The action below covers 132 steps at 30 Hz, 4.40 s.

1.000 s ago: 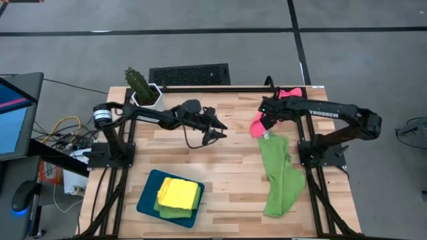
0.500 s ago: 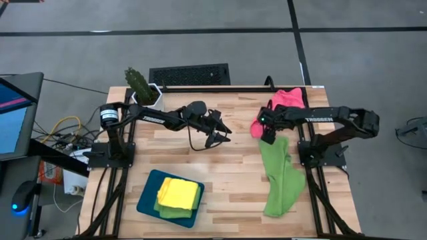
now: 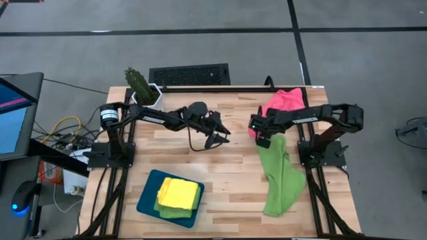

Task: Fold microfiber towels
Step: Fold the pink microfiber

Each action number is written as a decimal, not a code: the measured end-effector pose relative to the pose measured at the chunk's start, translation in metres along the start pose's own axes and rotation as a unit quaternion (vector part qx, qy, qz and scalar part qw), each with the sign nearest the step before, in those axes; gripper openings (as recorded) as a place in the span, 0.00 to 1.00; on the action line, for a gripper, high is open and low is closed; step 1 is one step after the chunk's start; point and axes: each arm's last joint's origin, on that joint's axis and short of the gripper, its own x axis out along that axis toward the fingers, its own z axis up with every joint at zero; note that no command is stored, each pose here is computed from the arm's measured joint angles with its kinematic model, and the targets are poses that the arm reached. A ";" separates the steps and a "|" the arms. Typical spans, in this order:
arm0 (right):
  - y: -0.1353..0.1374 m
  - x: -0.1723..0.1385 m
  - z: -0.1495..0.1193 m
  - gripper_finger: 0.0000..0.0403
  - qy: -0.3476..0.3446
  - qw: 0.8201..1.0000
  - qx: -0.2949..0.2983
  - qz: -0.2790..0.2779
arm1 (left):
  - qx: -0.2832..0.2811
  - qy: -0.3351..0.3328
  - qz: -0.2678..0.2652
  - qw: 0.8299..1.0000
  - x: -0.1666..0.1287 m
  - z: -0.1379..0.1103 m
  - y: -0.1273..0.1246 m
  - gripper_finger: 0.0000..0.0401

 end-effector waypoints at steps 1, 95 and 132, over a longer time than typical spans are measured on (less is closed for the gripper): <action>0.001 -0.004 0.002 0.23 -0.010 1.000 -0.001 0.009 | 0.002 0.002 -0.001 1.000 0.000 -0.001 -0.001 0.55; -0.008 -0.051 0.003 0.54 -0.029 0.999 -0.020 -0.003 | 0.386 0.302 0.376 0.786 0.042 -0.049 -0.104 0.00; 0.014 -0.039 0.015 0.46 -0.099 0.893 -0.438 -0.029 | 0.352 0.382 0.365 0.772 0.014 -0.045 -0.101 0.00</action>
